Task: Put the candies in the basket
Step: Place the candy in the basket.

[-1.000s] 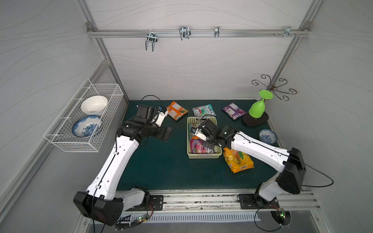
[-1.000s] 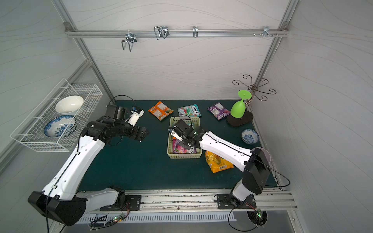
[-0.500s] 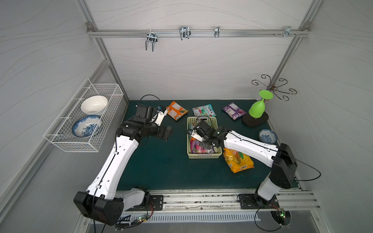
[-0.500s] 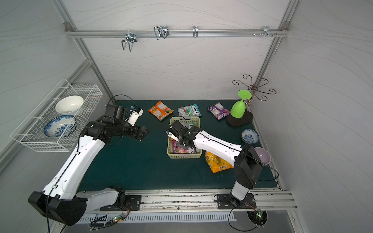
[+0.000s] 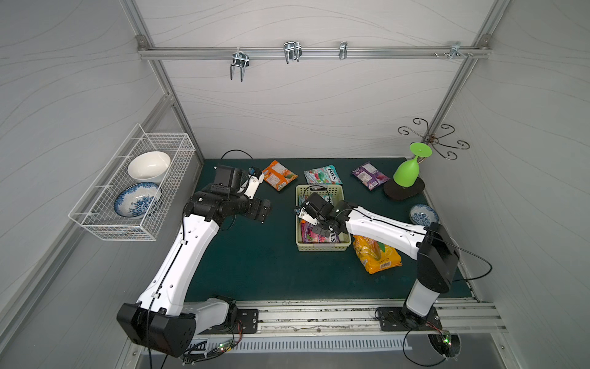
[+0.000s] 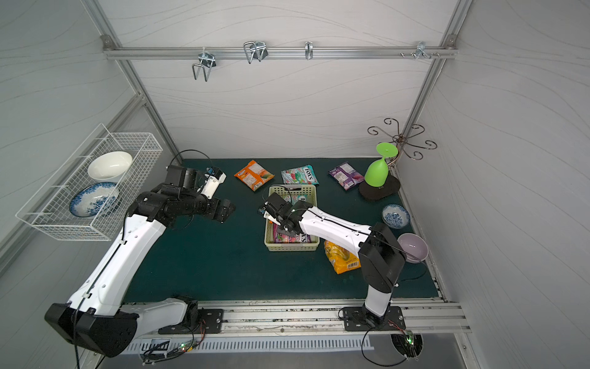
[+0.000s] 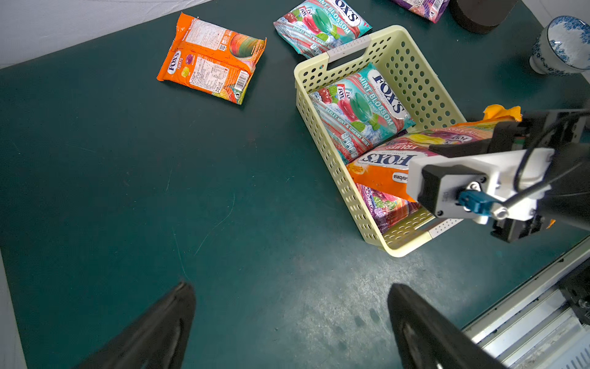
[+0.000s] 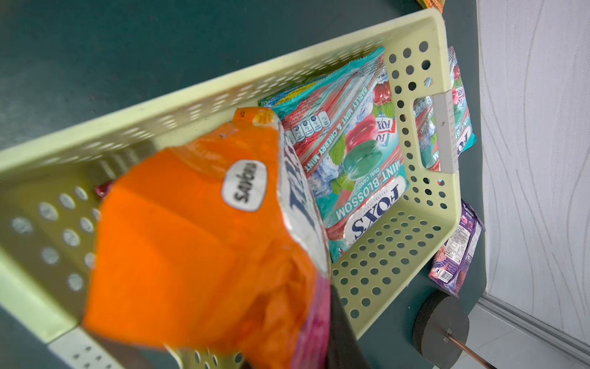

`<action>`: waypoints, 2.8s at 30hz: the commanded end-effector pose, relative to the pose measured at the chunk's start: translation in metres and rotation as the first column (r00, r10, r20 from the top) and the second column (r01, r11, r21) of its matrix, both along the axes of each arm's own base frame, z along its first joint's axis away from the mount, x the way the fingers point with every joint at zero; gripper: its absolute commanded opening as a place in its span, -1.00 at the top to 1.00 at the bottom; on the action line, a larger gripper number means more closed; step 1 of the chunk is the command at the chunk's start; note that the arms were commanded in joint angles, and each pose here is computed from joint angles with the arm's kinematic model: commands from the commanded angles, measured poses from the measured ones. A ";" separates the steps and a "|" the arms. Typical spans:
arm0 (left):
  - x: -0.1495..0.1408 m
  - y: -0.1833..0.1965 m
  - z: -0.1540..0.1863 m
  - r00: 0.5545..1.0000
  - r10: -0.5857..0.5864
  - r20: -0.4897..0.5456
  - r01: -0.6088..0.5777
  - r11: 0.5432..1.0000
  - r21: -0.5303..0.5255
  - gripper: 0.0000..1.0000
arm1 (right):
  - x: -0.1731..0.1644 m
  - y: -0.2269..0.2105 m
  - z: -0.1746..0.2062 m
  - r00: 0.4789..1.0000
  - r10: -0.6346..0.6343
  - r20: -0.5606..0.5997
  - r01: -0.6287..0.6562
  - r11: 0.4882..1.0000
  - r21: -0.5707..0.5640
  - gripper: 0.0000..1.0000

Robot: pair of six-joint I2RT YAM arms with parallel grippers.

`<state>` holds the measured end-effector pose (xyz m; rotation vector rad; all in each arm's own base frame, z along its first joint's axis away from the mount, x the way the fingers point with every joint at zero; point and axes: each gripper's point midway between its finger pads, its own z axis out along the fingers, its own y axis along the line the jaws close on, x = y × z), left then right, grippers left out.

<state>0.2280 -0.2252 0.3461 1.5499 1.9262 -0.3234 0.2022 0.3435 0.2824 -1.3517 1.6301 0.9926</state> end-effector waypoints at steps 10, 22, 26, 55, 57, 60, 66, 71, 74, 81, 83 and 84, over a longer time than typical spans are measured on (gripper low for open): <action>0.011 0.019 0.006 0.988 0.156 0.021 -0.154 0.986 -0.056 -0.36 | 0.019 -0.050 -0.004 0.967 -0.194 0.165 0.227 0.949 -0.218 1.00; 0.059 0.083 -0.037 0.822 0.569 -0.029 -0.569 0.819 -0.076 -0.80 | 0.050 -0.066 -0.023 0.879 -0.306 0.365 0.451 0.784 -0.428 1.00; 0.064 0.098 -0.047 0.751 0.642 -0.152 -0.659 0.741 -0.130 -0.97 | 0.058 -0.059 -0.040 0.856 -0.268 0.442 0.488 0.700 -0.521 1.00; 0.079 0.124 -0.068 0.657 0.716 -0.238 -0.752 0.644 -0.139 -0.97 | 0.101 -0.012 -0.124 0.845 -0.160 0.511 0.506 0.551 -0.664 1.00; 0.082 0.125 -0.074 0.653 0.722 -0.230 -0.756 0.640 -0.136 -0.97 | 0.104 -0.010 -0.127 0.837 -0.166 0.521 0.518 0.548 -0.657 1.00; 0.079 0.123 -0.073 0.660 0.711 -0.243 -0.749 0.648 -0.138 -0.97 | 0.102 -0.008 -0.140 0.854 -0.148 0.498 0.491 0.544 -0.680 1.00; 0.081 0.124 -0.077 0.657 0.715 -0.239 -0.752 0.645 -0.138 -0.97 | 0.092 -0.009 -0.152 0.875 -0.142 0.463 0.460 0.544 -0.702 0.97; 0.081 0.126 -0.075 0.655 0.719 -0.233 -0.754 0.643 -0.132 -0.97 | 0.076 -0.011 -0.149 0.898 -0.122 0.423 0.415 0.556 -0.721 0.50; 0.081 0.122 -0.079 0.661 0.707 -0.251 -0.748 0.649 -0.138 -0.97 | 0.065 -0.014 -0.139 0.911 -0.139 0.388 0.391 0.588 -0.708 0.31; 0.083 0.123 -0.083 0.657 0.710 -0.253 -0.751 0.647 -0.133 -0.97 | 0.036 -0.026 -0.107 0.937 -0.170 0.305 0.338 0.665 -0.666 0.06; 0.081 0.122 -0.078 0.660 0.706 -0.257 -0.748 0.650 -0.137 -0.97 | 0.030 -0.028 -0.101 0.943 -0.184 0.276 0.325 0.683 -0.654 0.02; 0.081 0.124 -0.078 0.657 0.710 -0.252 -0.750 0.648 -0.129 -0.97 | 0.028 -0.029 -0.097 0.946 -0.193 0.260 0.319 0.690 -0.650 0.01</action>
